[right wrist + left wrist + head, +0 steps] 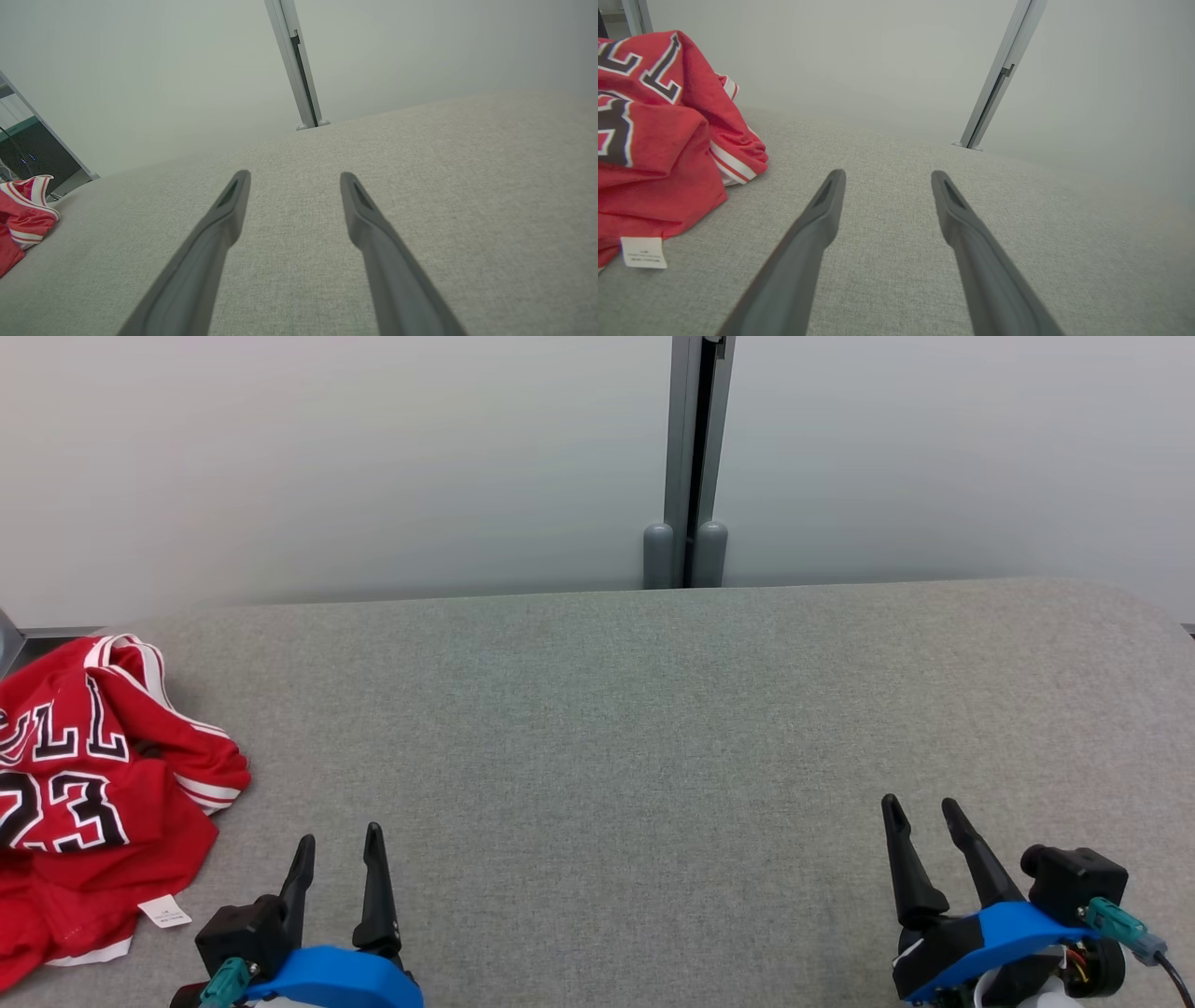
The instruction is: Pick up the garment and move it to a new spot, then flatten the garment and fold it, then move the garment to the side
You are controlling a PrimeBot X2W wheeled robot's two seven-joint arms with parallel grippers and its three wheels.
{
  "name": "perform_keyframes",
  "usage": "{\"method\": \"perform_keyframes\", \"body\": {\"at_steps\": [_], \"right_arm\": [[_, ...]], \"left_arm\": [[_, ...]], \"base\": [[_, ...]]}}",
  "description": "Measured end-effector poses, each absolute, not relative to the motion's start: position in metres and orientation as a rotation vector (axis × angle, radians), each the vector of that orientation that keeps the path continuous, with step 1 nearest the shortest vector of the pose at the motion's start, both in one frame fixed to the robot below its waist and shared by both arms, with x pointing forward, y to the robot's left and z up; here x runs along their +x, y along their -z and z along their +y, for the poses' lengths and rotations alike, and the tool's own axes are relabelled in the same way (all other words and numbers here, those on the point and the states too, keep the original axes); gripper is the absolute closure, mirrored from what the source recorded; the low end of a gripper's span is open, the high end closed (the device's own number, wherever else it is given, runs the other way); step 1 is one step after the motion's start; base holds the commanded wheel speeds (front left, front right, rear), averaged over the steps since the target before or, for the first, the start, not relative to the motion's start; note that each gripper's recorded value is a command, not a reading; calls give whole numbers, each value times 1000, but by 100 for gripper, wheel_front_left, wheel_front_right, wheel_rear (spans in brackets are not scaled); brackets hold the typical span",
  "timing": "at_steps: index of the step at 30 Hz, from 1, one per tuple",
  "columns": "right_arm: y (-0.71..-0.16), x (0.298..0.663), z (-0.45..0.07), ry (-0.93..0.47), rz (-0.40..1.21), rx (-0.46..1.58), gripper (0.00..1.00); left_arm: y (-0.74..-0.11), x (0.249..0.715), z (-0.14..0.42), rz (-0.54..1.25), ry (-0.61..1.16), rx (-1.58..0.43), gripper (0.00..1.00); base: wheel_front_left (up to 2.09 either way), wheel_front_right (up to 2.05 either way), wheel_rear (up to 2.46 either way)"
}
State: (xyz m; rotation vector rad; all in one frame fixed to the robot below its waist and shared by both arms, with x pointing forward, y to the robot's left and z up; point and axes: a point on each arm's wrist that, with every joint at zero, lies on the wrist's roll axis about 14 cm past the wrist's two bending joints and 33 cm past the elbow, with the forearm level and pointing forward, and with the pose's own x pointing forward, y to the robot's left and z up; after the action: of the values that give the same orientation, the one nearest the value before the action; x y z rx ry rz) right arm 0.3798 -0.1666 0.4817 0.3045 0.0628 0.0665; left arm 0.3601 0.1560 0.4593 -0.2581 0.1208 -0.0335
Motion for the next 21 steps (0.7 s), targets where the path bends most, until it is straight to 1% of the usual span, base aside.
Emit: {"method": "perform_keyframes", "body": {"at_steps": [21], "right_arm": [[-483,379,-170,-77,56,143,0]], "left_arm": [[-459,358,152,114,54,-153,0]], "base": [[0,0,0]]}}
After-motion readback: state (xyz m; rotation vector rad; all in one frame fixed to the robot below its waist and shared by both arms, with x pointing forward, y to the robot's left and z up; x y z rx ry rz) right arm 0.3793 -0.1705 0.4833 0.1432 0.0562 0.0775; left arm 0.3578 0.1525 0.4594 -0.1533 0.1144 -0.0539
